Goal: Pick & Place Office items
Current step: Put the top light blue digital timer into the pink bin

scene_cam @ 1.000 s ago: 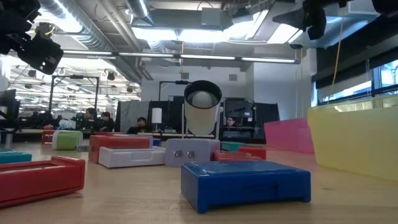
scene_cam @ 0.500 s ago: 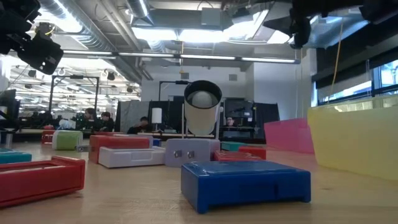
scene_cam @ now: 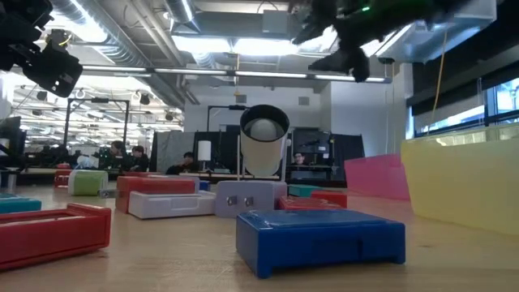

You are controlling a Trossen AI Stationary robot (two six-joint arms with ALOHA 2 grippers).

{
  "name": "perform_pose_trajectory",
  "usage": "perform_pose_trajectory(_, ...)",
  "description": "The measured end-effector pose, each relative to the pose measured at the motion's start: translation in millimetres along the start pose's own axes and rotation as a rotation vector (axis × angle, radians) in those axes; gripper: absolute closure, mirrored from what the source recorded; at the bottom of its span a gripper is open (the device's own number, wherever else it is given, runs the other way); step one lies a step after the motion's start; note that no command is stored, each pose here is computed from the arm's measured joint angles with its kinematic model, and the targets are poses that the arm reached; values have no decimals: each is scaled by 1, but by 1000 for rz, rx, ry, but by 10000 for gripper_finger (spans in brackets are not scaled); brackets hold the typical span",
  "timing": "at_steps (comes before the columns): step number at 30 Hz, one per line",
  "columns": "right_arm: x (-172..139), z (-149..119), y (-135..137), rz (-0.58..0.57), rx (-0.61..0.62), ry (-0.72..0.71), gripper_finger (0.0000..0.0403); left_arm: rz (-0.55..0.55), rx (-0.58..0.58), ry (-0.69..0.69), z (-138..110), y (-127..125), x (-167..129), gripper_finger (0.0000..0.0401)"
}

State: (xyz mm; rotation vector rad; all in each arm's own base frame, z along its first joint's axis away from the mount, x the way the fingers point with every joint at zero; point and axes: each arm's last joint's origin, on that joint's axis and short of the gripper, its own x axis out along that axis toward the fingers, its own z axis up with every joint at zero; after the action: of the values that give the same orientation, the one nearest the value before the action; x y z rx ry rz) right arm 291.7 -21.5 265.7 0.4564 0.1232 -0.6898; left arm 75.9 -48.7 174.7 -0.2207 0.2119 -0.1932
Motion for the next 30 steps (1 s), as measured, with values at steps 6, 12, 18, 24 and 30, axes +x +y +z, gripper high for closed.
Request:
perform_pose_trajectory(6,32,-10,15,-222,86,362,96,0,0,0,0,0,0,192)
perform_pose_trajectory(12,60,-29,30,-286,190,557,96,-1,0,0,0,0,0,193)
perform_pose_trajectory(18,85,-51,37,-315,178,615,96,0,0,0,0,0,0,192)
perform_pose_trajectory(24,88,-69,27,-404,119,707,96,-1,0,0,0,0,0,192)
perform_pose_trajectory(30,85,-78,21,-456,107,804,96,-1,0,0,0,0,0,193)
